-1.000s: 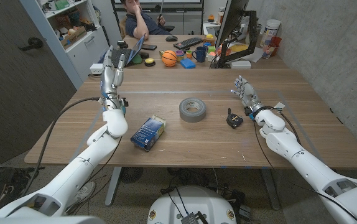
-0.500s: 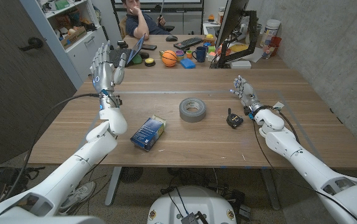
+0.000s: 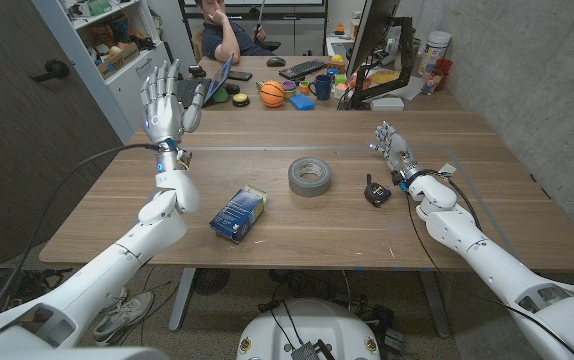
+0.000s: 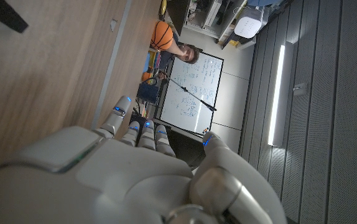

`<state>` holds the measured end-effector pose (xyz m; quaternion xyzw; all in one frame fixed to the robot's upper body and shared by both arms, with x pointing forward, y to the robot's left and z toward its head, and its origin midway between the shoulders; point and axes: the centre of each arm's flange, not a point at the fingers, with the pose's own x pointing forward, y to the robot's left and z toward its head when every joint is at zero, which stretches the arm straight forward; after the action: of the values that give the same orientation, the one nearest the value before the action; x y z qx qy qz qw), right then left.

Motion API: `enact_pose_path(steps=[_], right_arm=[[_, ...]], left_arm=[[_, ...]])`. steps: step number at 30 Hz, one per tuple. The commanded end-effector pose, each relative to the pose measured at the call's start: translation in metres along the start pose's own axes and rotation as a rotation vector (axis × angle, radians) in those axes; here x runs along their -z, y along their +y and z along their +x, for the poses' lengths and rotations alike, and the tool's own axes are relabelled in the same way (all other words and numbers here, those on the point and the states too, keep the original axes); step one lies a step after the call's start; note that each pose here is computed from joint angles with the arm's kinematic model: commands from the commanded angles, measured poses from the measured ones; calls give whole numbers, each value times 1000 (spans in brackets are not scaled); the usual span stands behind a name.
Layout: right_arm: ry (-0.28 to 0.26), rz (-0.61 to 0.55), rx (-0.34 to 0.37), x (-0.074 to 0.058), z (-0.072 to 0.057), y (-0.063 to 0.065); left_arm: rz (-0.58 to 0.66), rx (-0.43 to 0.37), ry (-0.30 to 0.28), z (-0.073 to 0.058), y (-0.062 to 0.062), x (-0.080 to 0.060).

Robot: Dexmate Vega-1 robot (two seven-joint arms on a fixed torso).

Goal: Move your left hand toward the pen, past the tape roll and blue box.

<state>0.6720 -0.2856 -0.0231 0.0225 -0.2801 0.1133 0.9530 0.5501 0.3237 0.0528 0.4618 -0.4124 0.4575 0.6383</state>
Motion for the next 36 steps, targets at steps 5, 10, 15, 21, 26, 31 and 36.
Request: enact_pose_path(steps=[5, 10, 15, 21, 26, 31, 36], right_arm=[[-3, -1, -1, 2, 1, 1], [-2, 0, 2, 2, 1, 0], [-4, 2, 10, 0, 0, -1], [-2, 4, 9, 1, 1, 0], [2, 7, 6, 1, 1, 1], [5, 2, -3, 2, 1, 3], [5, 3, -4, 2, 1, 3]], left_arm=[[229, 15, -13, 5, 1, 1], [240, 38, 13, 7, 0, 6], [230, 49, 41, 8, -2, 14], [235, 75, 65, 9, -5, 19], [231, 123, 87, 12, -8, 26], [228, 159, 94, 15, -13, 31], [211, 214, 98, 20, -20, 38]])
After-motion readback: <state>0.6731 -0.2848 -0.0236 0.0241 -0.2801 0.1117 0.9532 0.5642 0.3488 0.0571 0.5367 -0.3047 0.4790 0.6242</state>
